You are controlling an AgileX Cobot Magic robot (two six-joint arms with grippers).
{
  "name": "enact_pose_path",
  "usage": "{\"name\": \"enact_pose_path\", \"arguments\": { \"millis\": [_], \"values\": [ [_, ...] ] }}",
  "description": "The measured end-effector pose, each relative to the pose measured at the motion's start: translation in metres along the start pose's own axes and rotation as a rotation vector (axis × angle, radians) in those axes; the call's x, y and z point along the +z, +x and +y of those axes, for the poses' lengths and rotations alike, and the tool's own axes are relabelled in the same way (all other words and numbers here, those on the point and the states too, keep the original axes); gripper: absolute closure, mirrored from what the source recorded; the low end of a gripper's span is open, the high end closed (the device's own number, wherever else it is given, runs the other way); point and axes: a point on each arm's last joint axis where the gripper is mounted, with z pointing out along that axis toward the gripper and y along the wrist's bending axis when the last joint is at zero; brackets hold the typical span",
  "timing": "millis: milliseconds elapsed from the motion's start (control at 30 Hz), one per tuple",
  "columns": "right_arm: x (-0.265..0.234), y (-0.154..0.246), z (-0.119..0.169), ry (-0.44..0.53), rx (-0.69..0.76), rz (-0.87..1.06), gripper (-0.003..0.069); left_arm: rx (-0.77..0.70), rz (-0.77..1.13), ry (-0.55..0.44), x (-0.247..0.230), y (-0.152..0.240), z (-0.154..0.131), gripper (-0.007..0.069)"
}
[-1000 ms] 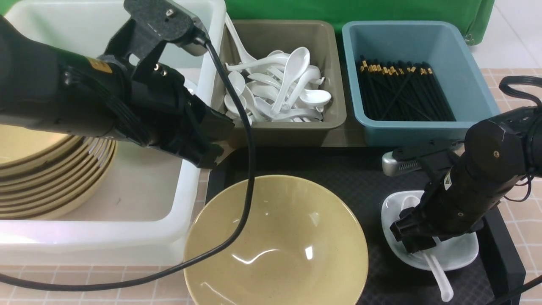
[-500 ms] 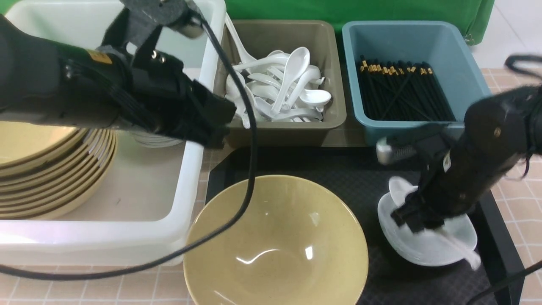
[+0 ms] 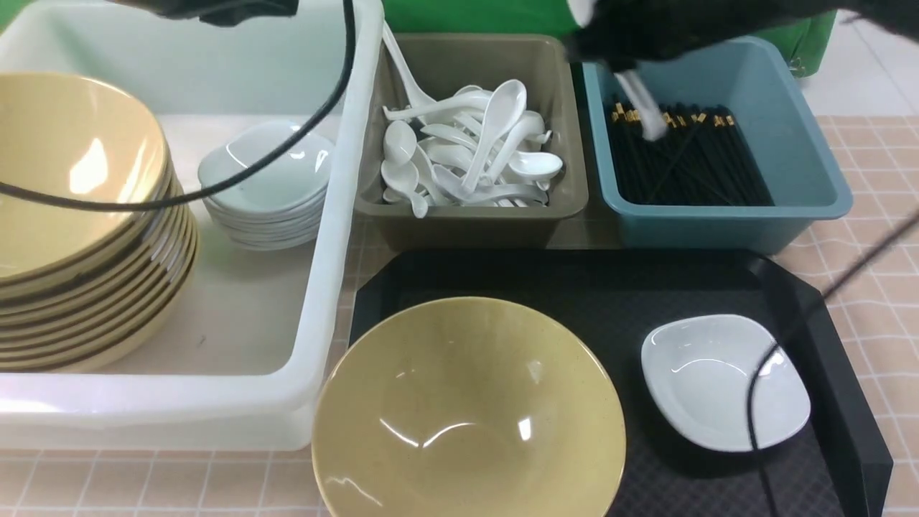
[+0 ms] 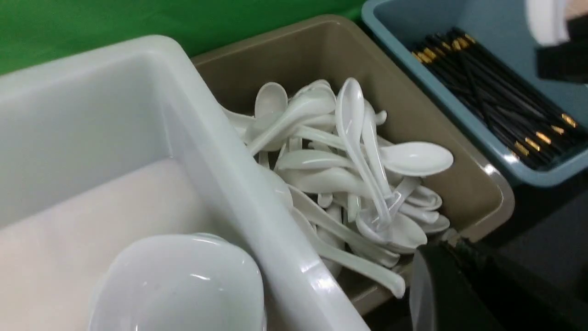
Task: On brown table put chopsticks spoon bowls plates into blue grey white boxes.
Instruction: 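Place the white spoon into the bin of spoons with the right gripper, then grasp the large bowl on the tray by its rim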
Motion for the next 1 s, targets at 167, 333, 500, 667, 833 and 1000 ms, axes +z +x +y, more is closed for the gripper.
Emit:
{"name": "enact_pose_path", "arguments": {
  "millis": [167,333,500,667,833,1000],
  "values": [
    [0.058,-0.002,-0.001,-0.014,0.028,-0.028,0.0375,0.104,0.097,0.076,0.000,0.009,-0.006,0.0624],
    [0.092,0.004,-0.002,-0.024,0.029,0.024,0.0303,0.116,0.204,0.163,0.006,0.020,-0.010,0.0624],
    [0.077,-0.010,0.001,-0.046,-0.012,0.108,0.0091,0.076,0.291,0.246,0.025,0.031,-0.009,0.0624],
    [0.036,-0.026,0.006,-0.093,-0.156,0.256,0.0048,0.044,0.343,0.278,0.049,0.037,-0.015,0.0624],
    [-0.003,-0.035,0.008,-0.109,-0.238,0.337,0.0111,0.165,0.474,0.283,0.080,0.039,-0.055,0.0612],
    [-0.037,-0.034,0.009,-0.106,-0.240,0.361,0.0189,0.317,0.624,0.268,0.109,0.050,-0.092,0.0506]
  ]
}}
